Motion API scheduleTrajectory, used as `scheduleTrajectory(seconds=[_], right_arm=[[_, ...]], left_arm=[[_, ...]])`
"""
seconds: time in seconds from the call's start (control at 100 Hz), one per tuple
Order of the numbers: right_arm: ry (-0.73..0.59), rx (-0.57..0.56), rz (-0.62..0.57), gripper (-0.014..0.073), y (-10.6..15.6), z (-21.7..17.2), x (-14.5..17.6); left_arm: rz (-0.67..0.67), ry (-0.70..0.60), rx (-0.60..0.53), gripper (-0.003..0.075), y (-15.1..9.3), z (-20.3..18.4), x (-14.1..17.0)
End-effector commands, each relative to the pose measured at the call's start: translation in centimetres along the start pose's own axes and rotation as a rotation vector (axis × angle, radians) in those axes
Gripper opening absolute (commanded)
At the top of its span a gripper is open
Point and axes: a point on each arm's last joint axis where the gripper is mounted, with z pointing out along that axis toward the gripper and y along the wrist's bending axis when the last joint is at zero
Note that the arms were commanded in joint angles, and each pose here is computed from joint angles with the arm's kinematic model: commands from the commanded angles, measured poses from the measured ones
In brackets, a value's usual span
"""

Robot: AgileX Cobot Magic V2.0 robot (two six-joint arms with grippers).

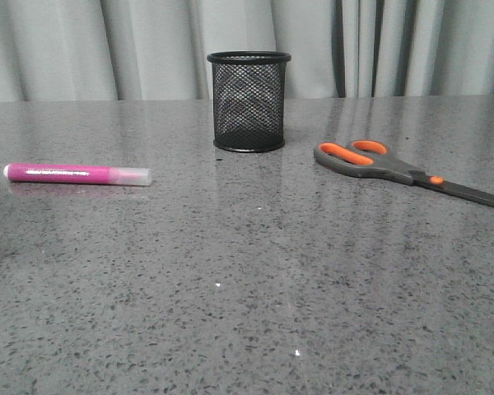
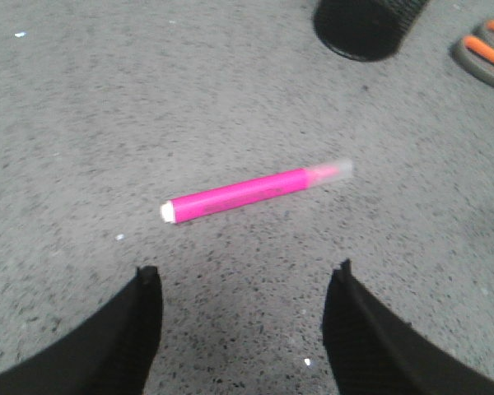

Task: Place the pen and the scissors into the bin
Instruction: 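Lower the left gripper and grasp the pink highlighter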

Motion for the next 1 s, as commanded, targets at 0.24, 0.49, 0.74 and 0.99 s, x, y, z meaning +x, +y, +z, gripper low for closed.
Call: scheduleTrajectory(seconds=[0.24, 0.49, 0.74, 0.99], right_arm=[[-0.09, 0.011, -0.02, 0.0382, 0.2, -1.1, -1.3], [-0.087, 0.01, -0.02, 0.0382, 0.3, -1.1, -1.2], [-0.081, 0.008, -0.025, 0.0382, 0.3, -1.1, -1.2], [-0.078, 0.007, -0.027, 0.0382, 0.3, -1.1, -1.1]], left_arm=[[0.375, 0.078, 0.195, 0.0386, 1.1, 2.1, -4.6], [0.84, 0.085, 0.322, 0.0386, 1.4, 6.2, -6.6], [0.968, 0.159, 0.391, 0.0386, 1.3, 11.3, -7.1], [0.962, 0.189, 0.417, 0.0386, 1.7, 14.2, -7.1]])
